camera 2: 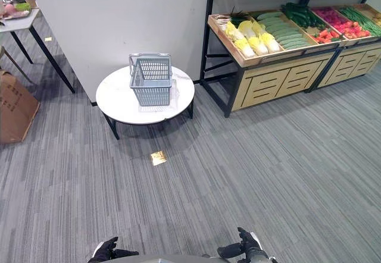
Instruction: Get the vegetables into the basket
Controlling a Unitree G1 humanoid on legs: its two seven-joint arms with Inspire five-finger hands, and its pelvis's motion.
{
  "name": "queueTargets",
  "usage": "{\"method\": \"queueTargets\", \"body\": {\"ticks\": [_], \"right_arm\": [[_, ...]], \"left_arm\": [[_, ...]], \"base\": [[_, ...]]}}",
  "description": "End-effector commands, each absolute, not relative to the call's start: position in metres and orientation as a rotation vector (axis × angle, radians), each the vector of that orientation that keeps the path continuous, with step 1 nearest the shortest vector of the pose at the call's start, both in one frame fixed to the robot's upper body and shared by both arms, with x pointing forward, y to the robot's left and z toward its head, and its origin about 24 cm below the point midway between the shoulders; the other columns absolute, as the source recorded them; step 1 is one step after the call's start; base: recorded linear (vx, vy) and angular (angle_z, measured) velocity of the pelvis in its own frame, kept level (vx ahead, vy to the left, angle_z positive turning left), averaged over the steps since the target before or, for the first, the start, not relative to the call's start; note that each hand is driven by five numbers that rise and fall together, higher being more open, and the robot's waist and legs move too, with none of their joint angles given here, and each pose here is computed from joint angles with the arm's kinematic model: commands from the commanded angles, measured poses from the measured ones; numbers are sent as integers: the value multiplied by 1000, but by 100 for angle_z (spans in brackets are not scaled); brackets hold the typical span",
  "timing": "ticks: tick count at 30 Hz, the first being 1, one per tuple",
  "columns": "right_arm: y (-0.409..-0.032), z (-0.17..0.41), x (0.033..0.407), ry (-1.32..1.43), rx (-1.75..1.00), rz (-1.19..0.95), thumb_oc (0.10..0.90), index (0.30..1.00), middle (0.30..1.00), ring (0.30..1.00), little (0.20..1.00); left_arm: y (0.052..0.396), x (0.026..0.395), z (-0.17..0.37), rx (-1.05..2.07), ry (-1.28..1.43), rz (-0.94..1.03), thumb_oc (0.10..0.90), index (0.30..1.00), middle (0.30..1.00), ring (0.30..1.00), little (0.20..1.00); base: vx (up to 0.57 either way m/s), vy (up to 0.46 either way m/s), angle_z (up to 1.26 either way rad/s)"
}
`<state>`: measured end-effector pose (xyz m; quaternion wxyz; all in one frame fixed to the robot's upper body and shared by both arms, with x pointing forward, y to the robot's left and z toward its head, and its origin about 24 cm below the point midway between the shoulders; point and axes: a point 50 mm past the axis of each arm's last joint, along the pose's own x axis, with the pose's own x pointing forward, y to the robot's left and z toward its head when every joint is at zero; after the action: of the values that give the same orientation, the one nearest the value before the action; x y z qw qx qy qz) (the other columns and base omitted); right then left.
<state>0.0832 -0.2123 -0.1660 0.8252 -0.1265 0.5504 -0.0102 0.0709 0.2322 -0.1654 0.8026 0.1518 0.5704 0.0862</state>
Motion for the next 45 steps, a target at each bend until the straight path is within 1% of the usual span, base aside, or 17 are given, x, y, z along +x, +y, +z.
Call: {"method": "queueTargets", "body": {"ticks": [1, 28, 35, 39, 40, 41, 45], "right_arm": [[-218, -169, 68, 1237, -292, -22, 900, 1000, 1000, 1000, 1000], [-221, -167, 76, 1208, -312, -39, 900, 1000, 1000, 1000, 1000], [-226, -164, 86, 1180, -323, -62, 900, 1000, 1000, 1000, 1000], [-229, -162, 92, 1160, -340, -71, 900, 1000, 1000, 1000, 1000], [-230, -161, 94, 1152, -347, -73, 900, 1000, 1000, 1000, 1000], [-232, -159, 99, 1138, -370, -73, 900, 1000, 1000, 1000, 1000], [-236, -157, 103, 1127, -392, -78, 900, 1000, 1000, 1000, 1000]], "left_arm": [[231, 58, -168, 362, 1262, 156, 900, 1000, 1000, 1000, 1000], [228, 52, -170, 338, 1288, 167, 900, 1000, 1000, 1000, 1000], [227, 64, -168, 343, 1252, 170, 900, 1000, 1000, 1000, 1000], [228, 70, -167, 319, 1236, 203, 900, 1000, 1000, 1000, 1000], [228, 73, -166, 312, 1226, 216, 900, 1000, 1000, 1000, 1000], [227, 83, -164, 312, 1191, 223, 900, 1000, 1000, 1000, 1000], [225, 94, -162, 285, 1149, 233, 900, 1000, 1000, 1000, 1000]], "base": [[0, 0, 0], [0, -1, 0], [-2, -13, 0], [18, -78, 0], [-66, -173, 3], [-61, -140, 8], [4, -100, 14]]}}
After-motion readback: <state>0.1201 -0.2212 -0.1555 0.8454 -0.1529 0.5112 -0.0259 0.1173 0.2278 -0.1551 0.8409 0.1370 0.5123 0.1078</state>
